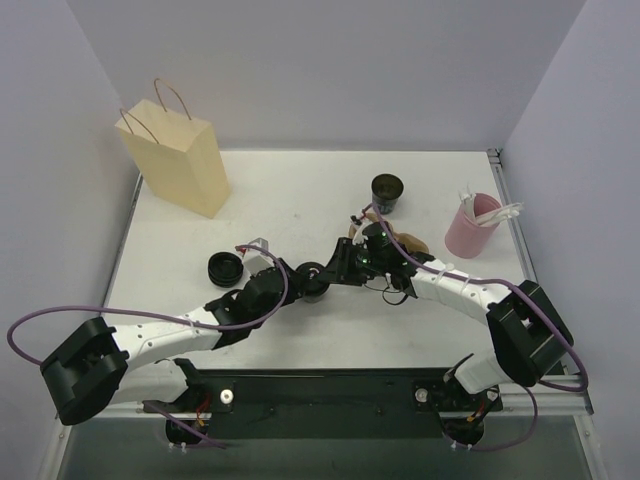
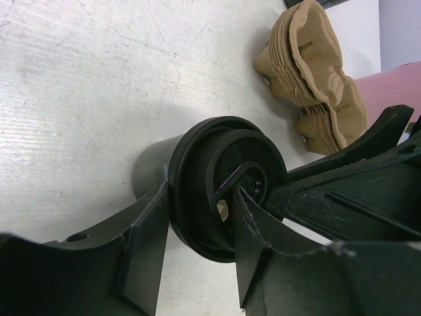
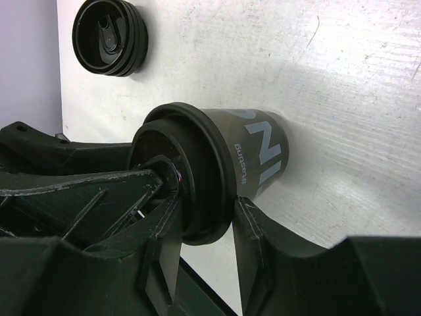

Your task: Pack the takeout coffee

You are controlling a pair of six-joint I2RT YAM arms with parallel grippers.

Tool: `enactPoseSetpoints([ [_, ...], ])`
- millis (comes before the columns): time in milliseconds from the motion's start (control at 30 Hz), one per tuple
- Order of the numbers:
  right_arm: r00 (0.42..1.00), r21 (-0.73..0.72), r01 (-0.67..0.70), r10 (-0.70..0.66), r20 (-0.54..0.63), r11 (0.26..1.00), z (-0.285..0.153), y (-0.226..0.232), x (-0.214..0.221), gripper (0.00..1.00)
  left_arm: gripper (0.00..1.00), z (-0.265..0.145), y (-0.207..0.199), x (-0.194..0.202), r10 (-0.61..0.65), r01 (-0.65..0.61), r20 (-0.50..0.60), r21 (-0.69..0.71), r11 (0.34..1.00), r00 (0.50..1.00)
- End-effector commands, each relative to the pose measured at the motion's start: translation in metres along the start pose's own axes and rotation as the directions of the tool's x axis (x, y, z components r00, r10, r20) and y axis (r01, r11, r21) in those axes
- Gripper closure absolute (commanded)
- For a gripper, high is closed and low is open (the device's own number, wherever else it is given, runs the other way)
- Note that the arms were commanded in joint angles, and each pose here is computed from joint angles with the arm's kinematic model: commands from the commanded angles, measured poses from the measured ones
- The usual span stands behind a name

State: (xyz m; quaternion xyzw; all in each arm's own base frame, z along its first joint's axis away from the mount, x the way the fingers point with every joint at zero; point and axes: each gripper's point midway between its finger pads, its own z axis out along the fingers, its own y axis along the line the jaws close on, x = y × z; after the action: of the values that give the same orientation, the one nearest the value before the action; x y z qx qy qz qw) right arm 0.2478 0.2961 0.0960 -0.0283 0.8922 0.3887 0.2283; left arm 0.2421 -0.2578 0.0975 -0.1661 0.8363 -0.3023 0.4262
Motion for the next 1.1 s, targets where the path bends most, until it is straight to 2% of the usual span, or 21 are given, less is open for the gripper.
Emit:
enactPoseSetpoints([
  [0,0.998,0.037,0.005,-0.002,-0.070,0.999,0.005,-0.009,0.020,0.66,0.51,-0.031,0.066,0.091,0.128,-0.194,-0.426,-0.115,0.974,0.896],
  [67,0.998,0.039,0.011,-0.008,-0.063,0.999,0.005,-0.009,0.018,0.66,0.51,-0.030,0.063,0.088,0.125,-0.187,-0.419,-0.112,0.976,0.899],
  [200,0.996,0.068,0.029,-0.023,-0.086,0.997,0.010,-0.013,0.015,0.74,0.50,-0.029,0.052,0.080,0.134,-0.182,-0.415,-0.078,0.980,0.900],
  [400,0.981,0.145,0.080,-0.052,-0.189,0.986,0.016,-0.032,0.027,0.80,0.46,-0.028,0.033,0.055,0.156,-0.181,-0.393,-0.026,0.983,0.906],
  [533,0.971,0.170,0.103,-0.062,-0.232,0.980,0.014,-0.037,0.031,0.81,0.44,-0.028,0.021,0.036,0.164,-0.171,-0.376,0.013,0.985,0.912],
  [733,0.959,0.165,0.139,-0.090,-0.269,0.976,0.015,-0.038,0.033,0.83,0.39,-0.024,0.009,0.008,0.244,-0.233,-0.354,0.075,0.970,0.903],
  [1067,0.941,0.128,0.178,-0.131,-0.313,0.976,0.021,-0.032,0.031,0.84,0.37,-0.012,0.016,-0.002,0.294,-0.269,-0.388,0.117,0.956,0.874],
])
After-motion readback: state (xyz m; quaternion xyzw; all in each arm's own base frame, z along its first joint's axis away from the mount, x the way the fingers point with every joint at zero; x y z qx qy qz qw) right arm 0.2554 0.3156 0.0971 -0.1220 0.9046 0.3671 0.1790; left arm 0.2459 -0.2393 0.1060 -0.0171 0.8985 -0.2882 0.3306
